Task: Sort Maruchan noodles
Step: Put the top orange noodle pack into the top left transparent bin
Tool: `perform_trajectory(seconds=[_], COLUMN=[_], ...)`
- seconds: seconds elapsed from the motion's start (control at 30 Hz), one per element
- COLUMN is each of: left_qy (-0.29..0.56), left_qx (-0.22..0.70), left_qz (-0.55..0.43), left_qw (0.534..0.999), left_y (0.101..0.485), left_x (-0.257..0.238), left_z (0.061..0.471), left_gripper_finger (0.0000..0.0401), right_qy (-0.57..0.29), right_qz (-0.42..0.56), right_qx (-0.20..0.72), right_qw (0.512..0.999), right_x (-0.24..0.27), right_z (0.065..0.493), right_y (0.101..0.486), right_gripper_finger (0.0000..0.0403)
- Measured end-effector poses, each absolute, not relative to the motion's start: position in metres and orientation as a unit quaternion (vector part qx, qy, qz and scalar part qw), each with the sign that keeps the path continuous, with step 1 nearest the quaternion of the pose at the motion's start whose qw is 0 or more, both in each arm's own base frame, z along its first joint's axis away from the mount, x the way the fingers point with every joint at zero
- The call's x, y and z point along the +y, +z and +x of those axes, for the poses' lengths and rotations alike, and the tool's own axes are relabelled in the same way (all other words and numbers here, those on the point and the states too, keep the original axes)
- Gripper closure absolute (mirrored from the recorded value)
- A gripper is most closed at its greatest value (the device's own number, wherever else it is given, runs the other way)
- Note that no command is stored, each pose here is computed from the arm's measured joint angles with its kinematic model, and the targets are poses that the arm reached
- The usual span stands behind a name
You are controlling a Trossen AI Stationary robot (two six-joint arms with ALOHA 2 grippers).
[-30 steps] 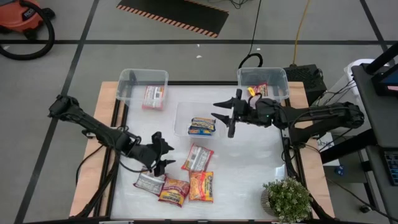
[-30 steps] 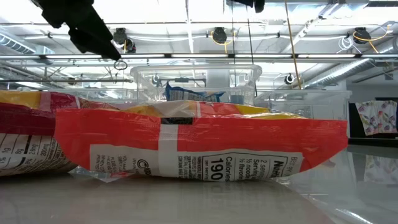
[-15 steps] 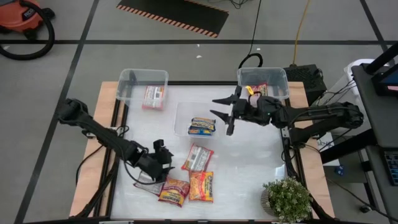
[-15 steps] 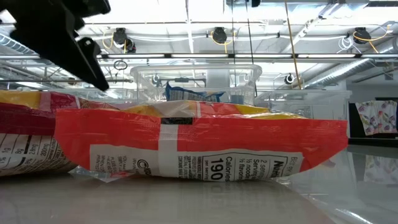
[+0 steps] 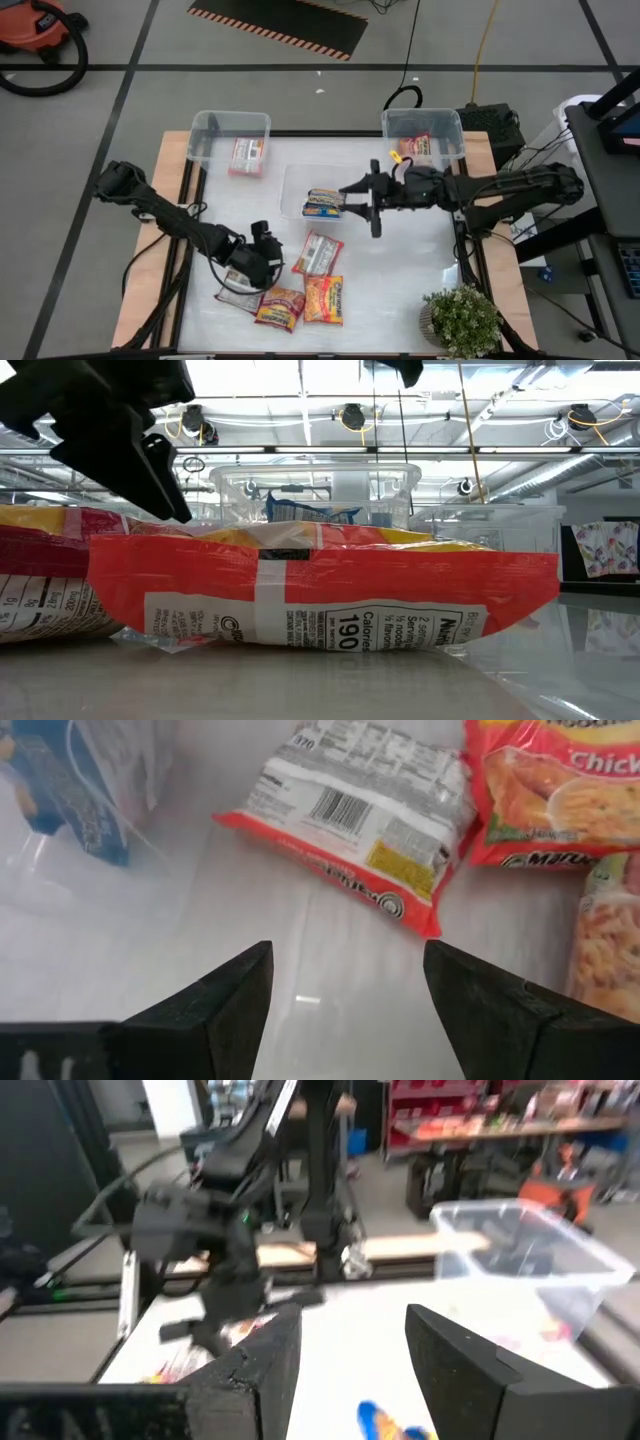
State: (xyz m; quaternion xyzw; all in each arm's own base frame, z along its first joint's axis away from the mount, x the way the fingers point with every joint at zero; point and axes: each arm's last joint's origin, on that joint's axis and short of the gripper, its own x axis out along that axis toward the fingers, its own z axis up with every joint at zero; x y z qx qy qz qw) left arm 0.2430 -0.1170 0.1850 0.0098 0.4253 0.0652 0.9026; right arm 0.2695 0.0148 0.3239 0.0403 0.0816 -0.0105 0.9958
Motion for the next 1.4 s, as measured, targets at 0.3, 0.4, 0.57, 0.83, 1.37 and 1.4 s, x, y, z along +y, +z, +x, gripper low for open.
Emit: perform_trajectory(seconds=[0.3,0.4,0.57,0.83,1.37,1.4], left_qy=[0.029,0.019,0.018,0.032,0.049,0.049], left_qx=[0.389,0.377,0.372,0.417,0.433,0.432], left_qz=[-0.017,-0.019,-0.02,-0.009,-0.021,-0.021], left_qw=[0.921,0.926,0.928,0.908,0.9,0.9], left_y=[0.187,0.186,0.174,0.141,0.117,0.117], left_x=[-0.125,-0.13,-0.134,-0.136,-0.132,-0.132], left_z=[0.253,0.255,0.265,0.272,0.282,0.282], left_gripper_finger=[0.0139,0.014,0.014,0.014,0.0235,0.0251], right_qy=[0.007,0.013,0.018,0.026,0.029,0.029], right_qz=[0.061,0.061,0.057,0.092,0.099,0.098], right_qx=[0.106,0.11,0.136,0.191,0.2,0.2], right_qw=[0.992,0.992,0.989,0.977,0.974,0.974], right_x=[0.027,0.03,0.034,0.044,0.066,0.067], right_z=[0.268,0.267,0.265,0.261,0.255,0.255], right_y=[0.319,0.319,0.314,0.304,0.302,0.302], right_gripper_finger=[0.0229,0.0229,0.0229,0.0229,0.0229,0.0229])
